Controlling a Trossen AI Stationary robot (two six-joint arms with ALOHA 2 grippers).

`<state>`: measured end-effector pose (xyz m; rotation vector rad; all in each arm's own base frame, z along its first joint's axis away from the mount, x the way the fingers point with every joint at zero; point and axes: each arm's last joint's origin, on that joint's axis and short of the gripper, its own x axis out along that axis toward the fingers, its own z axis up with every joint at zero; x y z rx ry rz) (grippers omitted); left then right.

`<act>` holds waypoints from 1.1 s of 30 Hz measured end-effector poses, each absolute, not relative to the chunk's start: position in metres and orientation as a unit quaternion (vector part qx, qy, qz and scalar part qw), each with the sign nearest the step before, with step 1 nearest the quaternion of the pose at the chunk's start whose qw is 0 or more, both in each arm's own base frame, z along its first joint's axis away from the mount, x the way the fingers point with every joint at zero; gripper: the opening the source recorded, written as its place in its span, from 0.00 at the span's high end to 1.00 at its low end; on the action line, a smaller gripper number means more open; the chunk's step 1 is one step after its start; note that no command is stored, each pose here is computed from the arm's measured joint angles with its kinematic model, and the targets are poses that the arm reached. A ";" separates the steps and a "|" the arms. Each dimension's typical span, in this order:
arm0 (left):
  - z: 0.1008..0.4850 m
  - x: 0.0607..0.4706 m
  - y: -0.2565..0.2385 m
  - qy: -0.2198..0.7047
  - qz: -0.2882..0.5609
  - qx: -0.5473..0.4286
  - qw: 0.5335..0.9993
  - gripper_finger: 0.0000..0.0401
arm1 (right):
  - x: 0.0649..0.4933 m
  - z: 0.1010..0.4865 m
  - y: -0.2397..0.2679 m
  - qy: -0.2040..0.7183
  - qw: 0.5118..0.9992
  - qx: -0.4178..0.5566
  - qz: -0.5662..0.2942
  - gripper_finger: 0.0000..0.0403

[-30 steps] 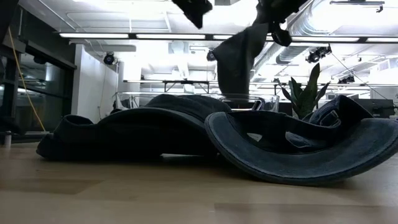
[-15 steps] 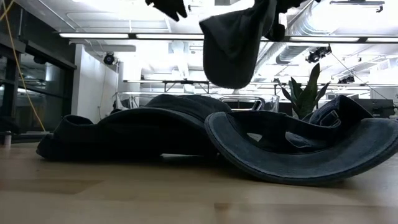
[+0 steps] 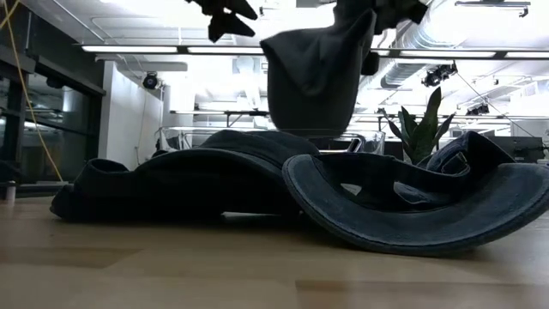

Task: Pick & Place hat
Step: Put the gray cap into the right transparent bin

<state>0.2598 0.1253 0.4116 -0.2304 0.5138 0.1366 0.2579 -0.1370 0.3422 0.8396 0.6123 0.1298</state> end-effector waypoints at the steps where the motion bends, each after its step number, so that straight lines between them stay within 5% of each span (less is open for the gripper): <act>1: 0.408 0.257 0.124 0.252 0.057 -0.119 0.959 0.50 | 0.261 0.339 -0.138 0.297 0.863 0.403 0.066 1.00; 19: 0.365 0.185 0.102 0.148 0.048 -0.171 0.973 0.50 | 0.292 0.285 -0.160 0.359 0.829 0.427 0.039 1.00; 33: 0.365 0.176 0.096 0.143 0.043 -0.170 0.974 0.50 | 0.294 0.261 -0.180 0.399 0.820 0.381 -0.152 1.00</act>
